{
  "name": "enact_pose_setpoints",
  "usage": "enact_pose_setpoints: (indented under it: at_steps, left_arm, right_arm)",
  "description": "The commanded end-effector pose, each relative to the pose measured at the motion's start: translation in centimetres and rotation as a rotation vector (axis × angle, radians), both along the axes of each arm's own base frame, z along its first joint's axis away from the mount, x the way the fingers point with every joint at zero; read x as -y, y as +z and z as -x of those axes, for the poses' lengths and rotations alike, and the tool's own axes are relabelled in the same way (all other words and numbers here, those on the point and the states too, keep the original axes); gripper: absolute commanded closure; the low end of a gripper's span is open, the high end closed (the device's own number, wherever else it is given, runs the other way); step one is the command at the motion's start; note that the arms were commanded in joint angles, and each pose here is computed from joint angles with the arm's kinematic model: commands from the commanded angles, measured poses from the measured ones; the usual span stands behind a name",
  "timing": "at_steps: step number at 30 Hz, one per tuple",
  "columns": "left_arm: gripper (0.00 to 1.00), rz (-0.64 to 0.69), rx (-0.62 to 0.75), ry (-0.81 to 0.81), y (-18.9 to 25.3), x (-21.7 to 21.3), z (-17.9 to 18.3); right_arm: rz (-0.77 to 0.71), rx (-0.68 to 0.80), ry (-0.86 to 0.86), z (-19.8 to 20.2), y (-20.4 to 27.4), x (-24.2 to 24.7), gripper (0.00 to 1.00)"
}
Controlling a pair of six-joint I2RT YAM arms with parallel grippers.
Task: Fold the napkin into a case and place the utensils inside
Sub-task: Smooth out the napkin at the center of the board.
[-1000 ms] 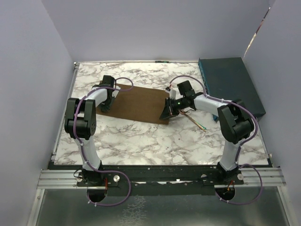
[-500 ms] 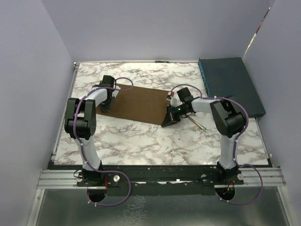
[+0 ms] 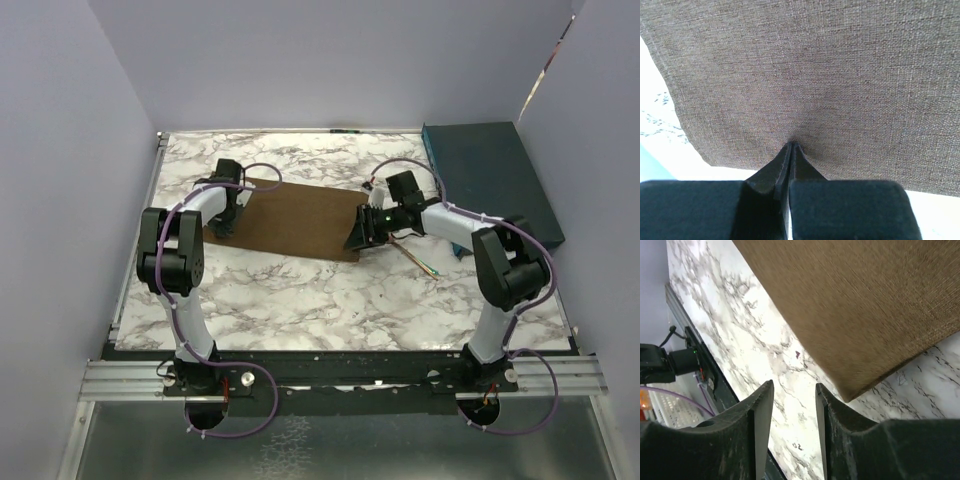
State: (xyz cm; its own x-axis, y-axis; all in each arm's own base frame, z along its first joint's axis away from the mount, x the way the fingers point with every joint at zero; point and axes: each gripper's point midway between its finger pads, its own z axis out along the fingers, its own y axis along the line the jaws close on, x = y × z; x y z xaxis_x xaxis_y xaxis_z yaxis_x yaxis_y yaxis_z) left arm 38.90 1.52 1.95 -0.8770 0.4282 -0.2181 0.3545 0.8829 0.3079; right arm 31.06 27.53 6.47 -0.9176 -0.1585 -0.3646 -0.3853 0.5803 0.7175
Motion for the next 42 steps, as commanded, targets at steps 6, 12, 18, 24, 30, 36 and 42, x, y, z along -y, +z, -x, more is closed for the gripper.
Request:
enact_pose_setpoints:
  at_steps: [6, 12, 18, 24, 30, 36, 42]
  left_arm:
    - [0.68, 0.294, -0.140, -0.009, 1.3, 5.0, 2.3]
    - [0.52, 0.338, -0.116, -0.012, 3.9, 5.3, 1.1]
    - [0.47, 0.288, -0.078, -0.016, 5.3, 3.6, 0.5]
    - [0.46, 0.192, -0.045, 0.031, 5.1, -0.8, 0.0]
    - [0.48, 0.103, -0.026, 0.099, 3.8, -5.8, -0.3]
    - [0.48, 0.064, -0.029, 0.113, 2.4, -7.6, 0.0]
    - [0.49, 0.036, -0.029, 0.101, 1.9, -8.1, 0.1]
  right_arm:
    - [0.220, 0.031, -0.264, -0.4, 0.1, 3.8, 0.29]
    - [0.288, -0.013, -0.430, 1.6, -1.4, 6.3, 0.24]
    - [0.269, -0.059, -0.466, 1.4, -2.7, 5.8, 0.22]
    - [0.240, -0.085, -0.507, 0.1, -3.7, 5.0, 0.29]
    - [0.249, -0.087, -0.556, -0.5, -3.9, 5.3, 0.48]
    - [0.264, -0.103, -0.571, -0.6, -4.5, 5.4, 0.60]
    - [0.246, -0.122, -0.580, -0.6, -5.0, 5.1, 0.61]
